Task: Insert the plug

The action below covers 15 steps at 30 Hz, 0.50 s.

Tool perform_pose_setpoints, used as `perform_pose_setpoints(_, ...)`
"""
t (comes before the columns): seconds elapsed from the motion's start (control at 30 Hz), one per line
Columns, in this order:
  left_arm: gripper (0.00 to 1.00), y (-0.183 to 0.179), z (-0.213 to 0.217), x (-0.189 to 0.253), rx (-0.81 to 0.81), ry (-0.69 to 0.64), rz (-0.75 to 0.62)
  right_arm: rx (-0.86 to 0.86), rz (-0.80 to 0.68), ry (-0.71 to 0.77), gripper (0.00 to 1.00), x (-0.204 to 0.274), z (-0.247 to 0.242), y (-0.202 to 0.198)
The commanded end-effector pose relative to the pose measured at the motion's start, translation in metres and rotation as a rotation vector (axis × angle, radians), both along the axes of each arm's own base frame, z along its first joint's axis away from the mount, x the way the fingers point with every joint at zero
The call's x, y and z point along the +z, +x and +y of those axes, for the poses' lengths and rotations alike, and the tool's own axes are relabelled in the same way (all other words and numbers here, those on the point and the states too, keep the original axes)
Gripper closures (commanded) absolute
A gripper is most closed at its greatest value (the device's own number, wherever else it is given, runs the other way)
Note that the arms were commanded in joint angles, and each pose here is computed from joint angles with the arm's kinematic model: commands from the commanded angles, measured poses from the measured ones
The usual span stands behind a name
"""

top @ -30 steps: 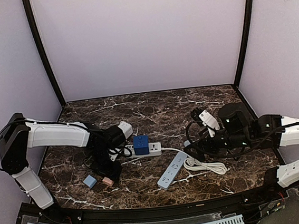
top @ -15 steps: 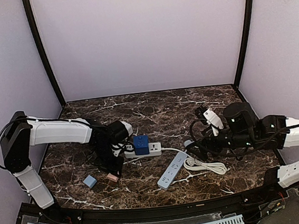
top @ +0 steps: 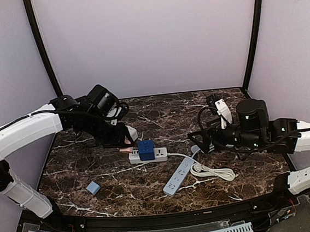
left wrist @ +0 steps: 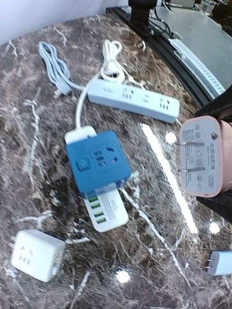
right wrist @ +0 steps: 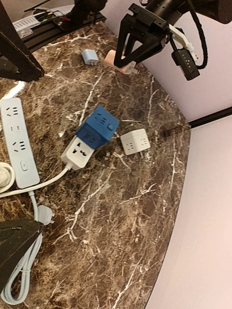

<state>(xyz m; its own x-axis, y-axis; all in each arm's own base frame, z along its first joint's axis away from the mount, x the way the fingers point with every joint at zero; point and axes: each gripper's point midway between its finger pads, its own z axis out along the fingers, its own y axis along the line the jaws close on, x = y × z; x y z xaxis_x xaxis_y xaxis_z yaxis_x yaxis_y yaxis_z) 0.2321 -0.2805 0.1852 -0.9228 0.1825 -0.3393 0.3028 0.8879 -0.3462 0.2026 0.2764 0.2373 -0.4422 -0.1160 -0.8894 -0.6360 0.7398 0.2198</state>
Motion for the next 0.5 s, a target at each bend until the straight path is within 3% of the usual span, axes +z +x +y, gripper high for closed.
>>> perform_pose_setpoints(0.0, 0.88, 0.019, -0.031, 0.060, 0.070, -0.249, -0.076, -0.054, -0.132, 0.203, 0.01, 0.063, 0.010, 0.015)
perform_pose_setpoints(0.13, 0.98, 0.038, -0.055, 0.103, 0.121, -0.457, -0.116, -0.080, -0.228, 0.296, 0.01, 0.098, 0.010, 0.021)
perform_pose_setpoints(0.47, 0.99, 0.086, -0.083, 0.192, 0.333, -0.990, -0.226, -0.052, -0.396, 0.430, 0.01, 0.153, 0.020, 0.023)
